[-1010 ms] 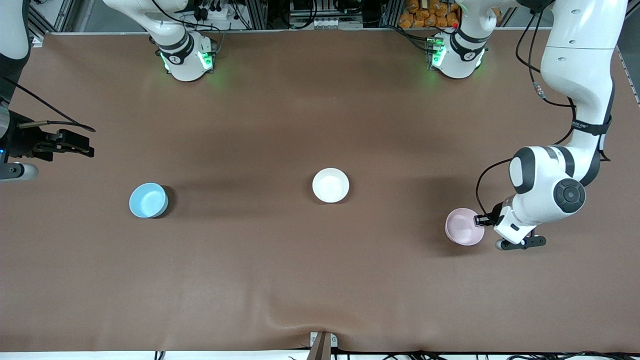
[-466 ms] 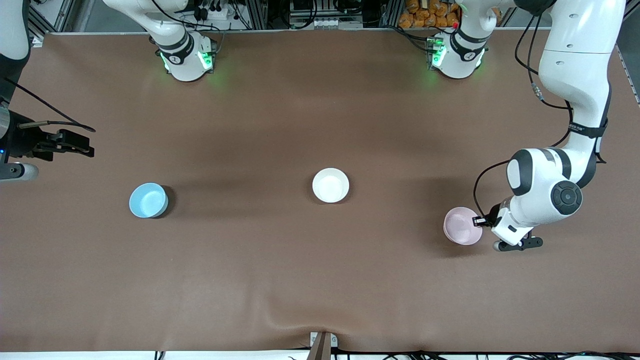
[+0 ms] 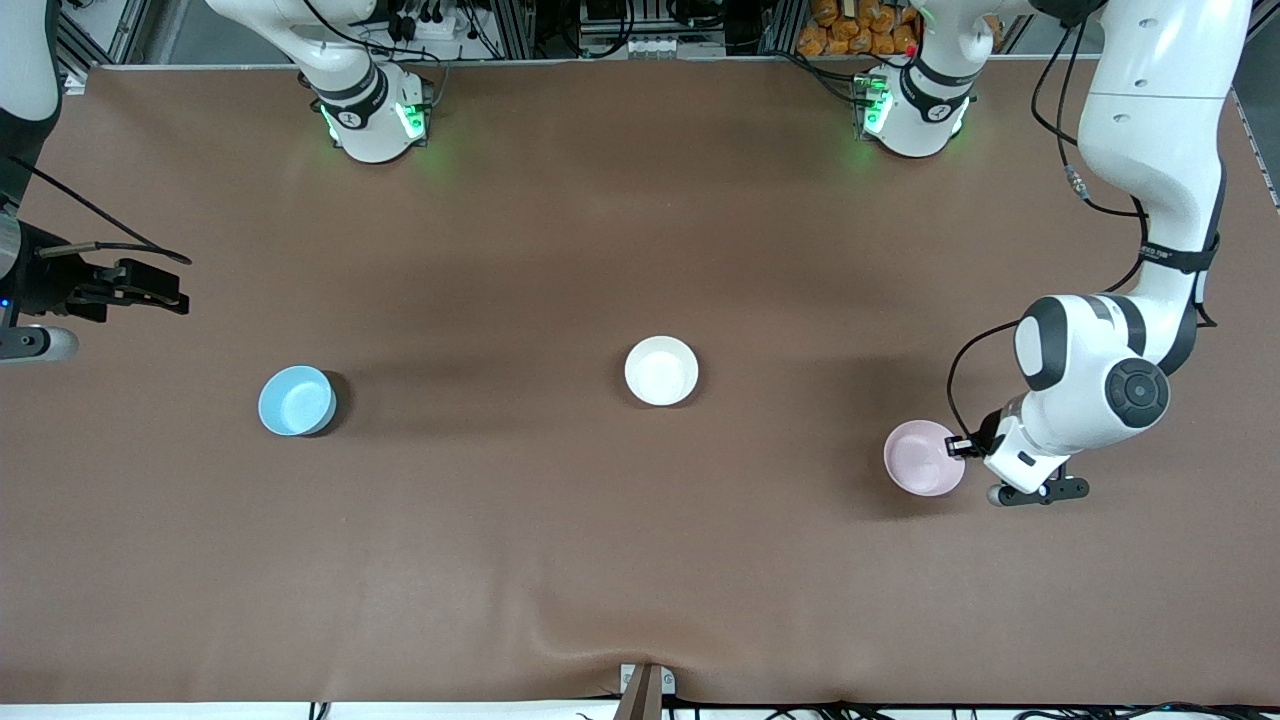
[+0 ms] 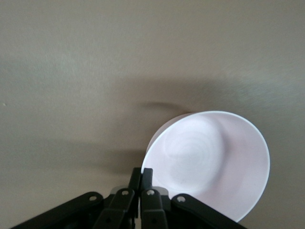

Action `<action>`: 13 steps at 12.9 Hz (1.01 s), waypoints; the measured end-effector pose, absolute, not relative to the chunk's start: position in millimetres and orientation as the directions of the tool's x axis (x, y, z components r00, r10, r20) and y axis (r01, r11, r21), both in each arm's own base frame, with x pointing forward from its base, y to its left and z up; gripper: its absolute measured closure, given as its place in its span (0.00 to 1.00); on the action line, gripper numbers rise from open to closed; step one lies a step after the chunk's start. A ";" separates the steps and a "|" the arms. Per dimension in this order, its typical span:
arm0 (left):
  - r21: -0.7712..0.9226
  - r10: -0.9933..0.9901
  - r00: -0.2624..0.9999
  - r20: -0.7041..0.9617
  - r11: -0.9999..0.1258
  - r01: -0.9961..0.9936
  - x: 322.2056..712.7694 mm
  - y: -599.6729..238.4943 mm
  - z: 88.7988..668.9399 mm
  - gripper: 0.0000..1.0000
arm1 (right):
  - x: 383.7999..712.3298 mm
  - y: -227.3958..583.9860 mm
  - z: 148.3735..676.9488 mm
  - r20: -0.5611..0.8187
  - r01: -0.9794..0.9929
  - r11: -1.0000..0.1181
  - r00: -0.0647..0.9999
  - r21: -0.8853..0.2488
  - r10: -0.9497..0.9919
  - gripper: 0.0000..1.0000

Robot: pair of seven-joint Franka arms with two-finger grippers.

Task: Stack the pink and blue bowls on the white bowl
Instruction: 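Close the left gripper on the pink bowl's rim and lift it, then carry the pink bowl with the left gripper onto the white bowl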

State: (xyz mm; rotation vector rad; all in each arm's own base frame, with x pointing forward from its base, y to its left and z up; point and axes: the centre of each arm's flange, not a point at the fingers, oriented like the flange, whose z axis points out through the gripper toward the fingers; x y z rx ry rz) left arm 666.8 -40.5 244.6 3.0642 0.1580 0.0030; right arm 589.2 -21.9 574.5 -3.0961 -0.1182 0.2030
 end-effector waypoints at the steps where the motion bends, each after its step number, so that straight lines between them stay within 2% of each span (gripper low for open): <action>1: 0.084 0.088 0.996 0.011 -0.993 0.087 667.6 -50.6 258.5 0.97 | 589.2 -21.9 574.4 -0.129 0.073 -0.996 0.989 -0.042 0.078 0.00; 6: 0.170 0.014 0.999 0.030 -0.985 0.009 650.2 -159.1 317.5 0.97 | 589.0 -22.0 574.0 -0.131 0.073 -0.996 0.988 -0.042 0.078 0.00; 11: 0.250 0.143 0.990 0.004 -0.959 0.138 607.3 -328.3 354.4 0.97 | 589.0 -22.4 573.4 -0.132 0.072 -0.996 0.988 -0.042 0.077 0.00; 13: 0.251 0.191 0.981 -0.036 -0.948 0.194 585.9 -376.1 346.1 0.97 | 588.9 -22.4 573.4 -0.132 0.072 -0.996 0.988 -0.042 0.077 0.00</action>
